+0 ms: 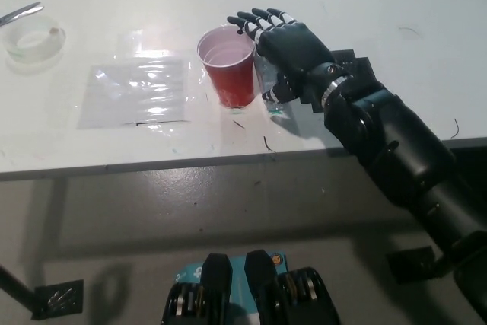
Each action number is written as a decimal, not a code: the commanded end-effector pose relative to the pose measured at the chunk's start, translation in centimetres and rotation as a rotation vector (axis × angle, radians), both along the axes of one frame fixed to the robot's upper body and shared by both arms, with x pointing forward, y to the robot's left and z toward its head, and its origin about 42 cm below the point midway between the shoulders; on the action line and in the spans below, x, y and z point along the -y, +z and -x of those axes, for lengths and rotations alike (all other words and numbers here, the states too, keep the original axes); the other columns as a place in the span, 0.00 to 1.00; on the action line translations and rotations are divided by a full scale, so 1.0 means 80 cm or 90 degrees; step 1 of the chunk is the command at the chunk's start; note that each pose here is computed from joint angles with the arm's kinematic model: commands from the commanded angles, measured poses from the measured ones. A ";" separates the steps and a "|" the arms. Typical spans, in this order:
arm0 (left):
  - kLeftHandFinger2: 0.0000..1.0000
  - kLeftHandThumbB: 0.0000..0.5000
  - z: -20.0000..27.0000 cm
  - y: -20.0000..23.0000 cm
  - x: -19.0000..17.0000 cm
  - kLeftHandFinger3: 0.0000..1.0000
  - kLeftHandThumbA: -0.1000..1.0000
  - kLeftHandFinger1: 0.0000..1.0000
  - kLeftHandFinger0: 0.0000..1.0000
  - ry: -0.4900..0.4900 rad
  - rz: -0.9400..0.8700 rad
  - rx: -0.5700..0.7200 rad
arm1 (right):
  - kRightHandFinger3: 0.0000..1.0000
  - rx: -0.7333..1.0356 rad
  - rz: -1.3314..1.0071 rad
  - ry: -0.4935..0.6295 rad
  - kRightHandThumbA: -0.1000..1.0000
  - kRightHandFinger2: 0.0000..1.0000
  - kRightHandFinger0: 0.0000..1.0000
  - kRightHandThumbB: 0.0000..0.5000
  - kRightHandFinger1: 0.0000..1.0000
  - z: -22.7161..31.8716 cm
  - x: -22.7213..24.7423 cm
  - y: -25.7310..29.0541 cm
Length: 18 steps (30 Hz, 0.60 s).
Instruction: The robot uses its right hand to press the hand soap kept in the middle of the table to get liquid hand soap out
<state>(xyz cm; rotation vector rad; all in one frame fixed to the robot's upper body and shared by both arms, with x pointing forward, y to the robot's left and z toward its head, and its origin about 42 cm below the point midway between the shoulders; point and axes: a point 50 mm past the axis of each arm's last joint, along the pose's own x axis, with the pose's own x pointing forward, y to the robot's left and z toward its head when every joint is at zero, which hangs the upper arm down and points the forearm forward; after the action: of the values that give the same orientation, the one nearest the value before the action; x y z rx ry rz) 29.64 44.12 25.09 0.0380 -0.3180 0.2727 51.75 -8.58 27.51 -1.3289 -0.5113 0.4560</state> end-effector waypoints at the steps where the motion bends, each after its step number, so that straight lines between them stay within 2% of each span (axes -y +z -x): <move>1: 0.47 0.00 0.000 0.032 -0.002 0.60 0.49 0.40 0.33 -0.006 -0.038 0.053 | 1.00 -0.027 0.056 -0.008 1.00 1.00 1.00 0.87 1.00 0.004 0.009 -0.032; 7: 0.46 0.00 0.001 0.032 -0.002 0.59 0.49 0.39 0.31 -0.003 -0.029 0.061 | 1.00 -0.011 0.120 -0.029 1.00 1.00 1.00 0.84 1.00 0.001 0.027 -0.030; 10: 0.46 0.03 0.002 0.032 -0.002 0.59 0.52 0.39 0.32 -0.002 -0.036 0.062 | 1.00 0.002 0.130 -0.040 1.00 1.00 1.00 0.87 1.00 -0.003 0.041 -0.023; 15: 0.45 0.00 0.002 0.034 0.000 0.59 0.55 0.38 0.30 -0.006 -0.033 0.066 | 1.00 0.015 0.141 -0.044 1.00 1.00 1.00 0.92 1.00 -0.003 0.042 -0.018; 18: 0.45 0.05 0.003 0.034 -0.001 0.58 0.58 0.37 0.29 -0.004 -0.033 0.066 | 1.00 0.013 0.157 -0.045 1.00 1.00 1.00 0.87 1.00 -0.002 0.038 -0.016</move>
<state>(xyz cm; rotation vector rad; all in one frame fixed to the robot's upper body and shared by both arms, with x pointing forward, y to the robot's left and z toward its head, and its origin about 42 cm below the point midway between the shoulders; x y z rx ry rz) 29.52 43.95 25.49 0.0430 -0.3357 0.2708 51.82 -10.56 27.66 -1.4784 -0.5429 0.4200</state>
